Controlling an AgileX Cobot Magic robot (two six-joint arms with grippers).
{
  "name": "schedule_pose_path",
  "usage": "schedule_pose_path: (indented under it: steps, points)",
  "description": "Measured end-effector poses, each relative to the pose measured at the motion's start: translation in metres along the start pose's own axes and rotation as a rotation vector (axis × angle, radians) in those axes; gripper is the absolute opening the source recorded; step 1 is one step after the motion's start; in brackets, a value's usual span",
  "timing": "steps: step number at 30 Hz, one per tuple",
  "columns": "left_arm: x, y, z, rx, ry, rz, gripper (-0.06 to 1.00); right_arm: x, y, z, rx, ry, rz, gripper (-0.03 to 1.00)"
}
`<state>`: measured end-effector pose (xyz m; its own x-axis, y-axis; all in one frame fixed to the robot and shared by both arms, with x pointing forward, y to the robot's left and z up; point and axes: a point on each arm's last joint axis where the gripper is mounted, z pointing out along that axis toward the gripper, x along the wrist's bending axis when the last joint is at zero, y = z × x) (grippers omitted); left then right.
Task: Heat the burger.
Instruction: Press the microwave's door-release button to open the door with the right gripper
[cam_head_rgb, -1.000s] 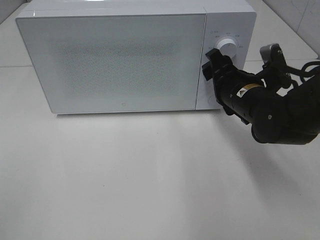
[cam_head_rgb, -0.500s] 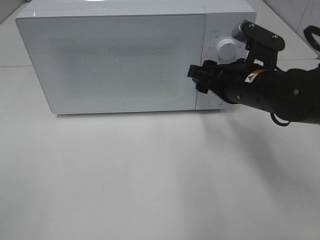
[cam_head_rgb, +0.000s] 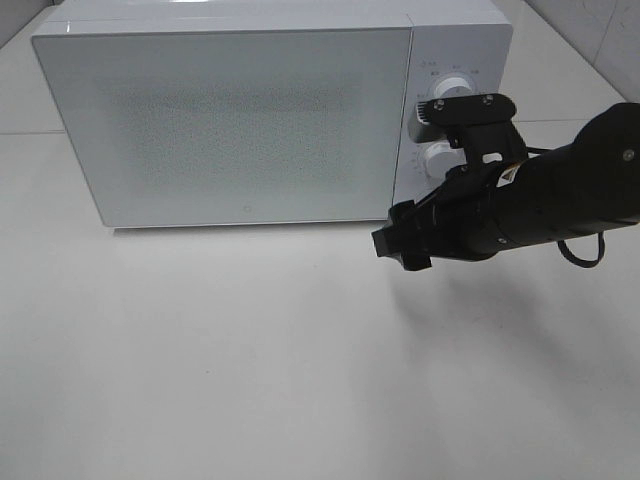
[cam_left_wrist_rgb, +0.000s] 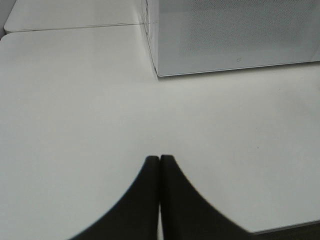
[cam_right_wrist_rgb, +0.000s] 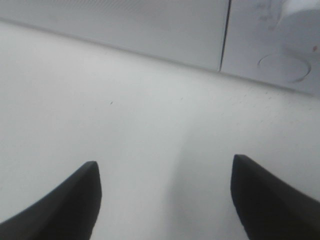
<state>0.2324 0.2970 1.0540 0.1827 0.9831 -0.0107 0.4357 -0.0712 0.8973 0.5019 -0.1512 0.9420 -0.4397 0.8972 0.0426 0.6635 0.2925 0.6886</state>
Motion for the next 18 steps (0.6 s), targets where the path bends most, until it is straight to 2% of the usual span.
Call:
schedule_pose_path:
  steps: [1,4,7,11,16,18]
  points:
    - [0.0,0.0,0.0,0.0,0.0,0.0,0.0,0.003,0.001,-0.001,0.057,0.028,-0.018,0.68]
    - [0.0,0.0,0.0,0.0,0.0,0.0,0.0,0.008,0.006,-0.003,0.133,0.075,-0.033,0.67]
    - [0.0,0.0,0.0,0.0,0.0,0.0,0.0,0.012,0.015,-0.007,0.188,0.114,-0.042,0.67]
    - [0.0,0.0,0.0,0.0,0.0,0.0,0.0,0.014,0.026,-0.011,0.215,0.122,-0.042,0.67]
    - [0.0,0.0,0.0,0.0,0.0,0.0,0.0,0.004,0.038,-0.017,0.284,0.056,-0.035,0.67]
    - [0.0,0.0,0.0,0.0,0.0,0.0,0.0,-0.016,0.043,-0.021,0.335,-0.022,-0.005,0.67]
